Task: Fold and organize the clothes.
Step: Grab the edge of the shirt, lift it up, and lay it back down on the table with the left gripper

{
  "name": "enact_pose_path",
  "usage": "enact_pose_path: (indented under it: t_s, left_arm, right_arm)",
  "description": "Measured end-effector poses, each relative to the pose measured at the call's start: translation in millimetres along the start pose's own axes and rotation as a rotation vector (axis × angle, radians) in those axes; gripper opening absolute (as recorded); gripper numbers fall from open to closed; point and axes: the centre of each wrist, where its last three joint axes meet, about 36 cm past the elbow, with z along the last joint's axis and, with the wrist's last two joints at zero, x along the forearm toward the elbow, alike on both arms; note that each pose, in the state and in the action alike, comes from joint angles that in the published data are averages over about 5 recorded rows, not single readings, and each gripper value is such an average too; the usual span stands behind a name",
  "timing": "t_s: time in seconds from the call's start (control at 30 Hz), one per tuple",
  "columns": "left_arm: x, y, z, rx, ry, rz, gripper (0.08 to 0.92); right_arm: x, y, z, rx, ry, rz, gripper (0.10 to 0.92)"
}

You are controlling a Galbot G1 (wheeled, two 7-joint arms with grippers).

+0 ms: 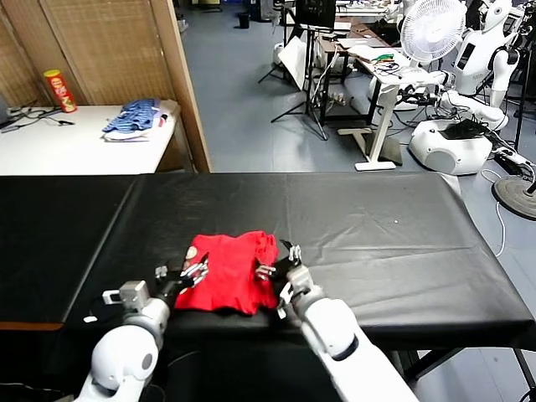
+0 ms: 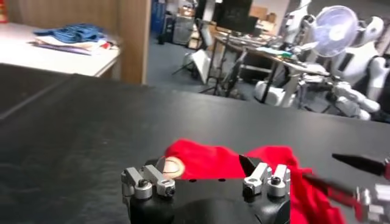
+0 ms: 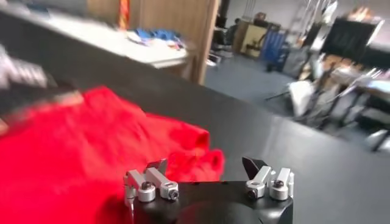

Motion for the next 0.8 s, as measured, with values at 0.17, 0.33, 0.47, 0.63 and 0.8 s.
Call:
enact_pose_path:
  t_s: [0.17, 0.33, 0.47, 0.63, 0.8]
  left_arm:
    - [-4.8, 9.6, 6.1, 0.058, -0.002, -0.005, 0.798]
    - [-8.8, 21.8, 13.2, 0.174, 0.009, 0.006, 0.798]
    - [-11.6, 27.7, 17.6, 0.253, 0.018, 0.011, 0.798]
    - [-14.3, 34.6, 24.4, 0.377, 0.040, 0.020, 0.773]
    - [-13.5, 38.3, 29.0, 0.483, 0.055, 0.045, 0.588]
  right_arm:
    - [-2.2, 5.7, 3.1, -0.055, -0.040, 0.046, 0.798]
    - [5.8, -5.7, -6.0, -0.224, -0.085, 0.029, 0.798]
    - [19.4, -20.5, -14.5, -0.349, -0.114, 0.000, 0.798]
    - [36.0, -34.1, -24.0, -0.430, -0.155, -0.009, 0.798]
    - [42.4, -40.5, -30.3, -0.453, -0.181, -0.003, 0.798]
